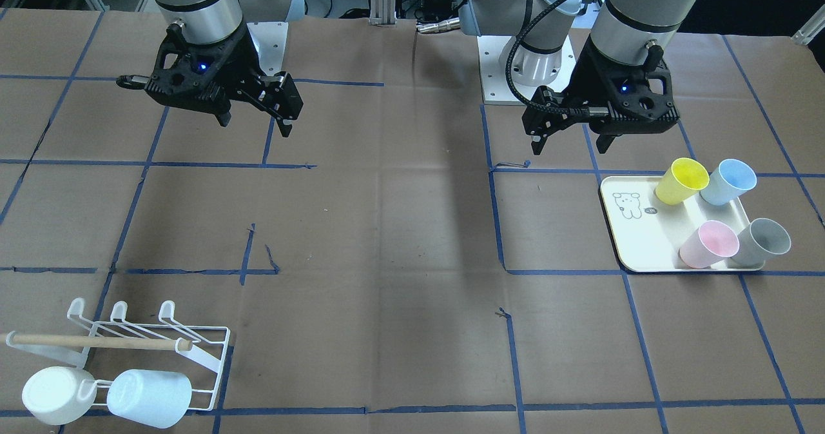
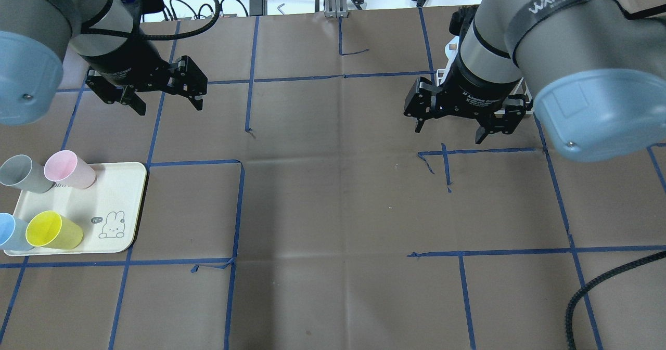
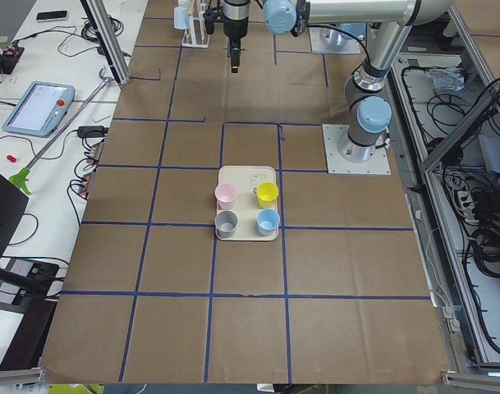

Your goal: Transfer IKEA cup to right arm and place on rack

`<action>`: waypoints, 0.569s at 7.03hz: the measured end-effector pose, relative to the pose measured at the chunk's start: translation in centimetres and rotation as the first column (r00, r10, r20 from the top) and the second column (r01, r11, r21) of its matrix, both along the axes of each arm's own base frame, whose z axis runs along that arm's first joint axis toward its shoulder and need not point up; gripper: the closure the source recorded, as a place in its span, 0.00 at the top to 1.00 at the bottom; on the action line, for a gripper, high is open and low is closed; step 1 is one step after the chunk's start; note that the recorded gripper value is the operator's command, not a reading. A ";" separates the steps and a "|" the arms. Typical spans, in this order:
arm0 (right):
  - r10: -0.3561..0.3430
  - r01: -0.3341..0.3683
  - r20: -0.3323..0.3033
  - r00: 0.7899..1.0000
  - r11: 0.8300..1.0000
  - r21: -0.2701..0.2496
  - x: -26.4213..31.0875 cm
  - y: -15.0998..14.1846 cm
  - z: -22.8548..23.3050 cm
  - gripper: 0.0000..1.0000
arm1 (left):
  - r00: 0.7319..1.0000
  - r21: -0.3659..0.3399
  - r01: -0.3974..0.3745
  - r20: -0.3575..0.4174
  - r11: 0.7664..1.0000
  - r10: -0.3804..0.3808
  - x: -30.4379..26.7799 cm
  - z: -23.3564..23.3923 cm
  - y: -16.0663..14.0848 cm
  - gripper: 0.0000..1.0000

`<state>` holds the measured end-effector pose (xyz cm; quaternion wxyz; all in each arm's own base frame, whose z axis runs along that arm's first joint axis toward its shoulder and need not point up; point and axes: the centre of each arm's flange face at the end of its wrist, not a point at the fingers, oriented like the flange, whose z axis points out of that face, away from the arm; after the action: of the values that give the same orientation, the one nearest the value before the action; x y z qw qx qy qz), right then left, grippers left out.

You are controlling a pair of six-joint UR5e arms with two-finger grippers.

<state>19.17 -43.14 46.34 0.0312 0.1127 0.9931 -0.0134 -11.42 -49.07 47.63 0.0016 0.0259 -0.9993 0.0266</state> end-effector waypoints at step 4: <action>0.021 -0.021 0.005 1.000 0.997 -0.073 -0.2 1.7 3.4 1.00 | 1.000 -0.001 0.000 0.000 1.000 0.000 0.0 0.0 0.0 1.00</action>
<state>18.95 -41.42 49.75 0.0381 0.1010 0.9930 -0.0489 -11.42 -49.02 47.68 0.0016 0.0258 -0.9993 0.0271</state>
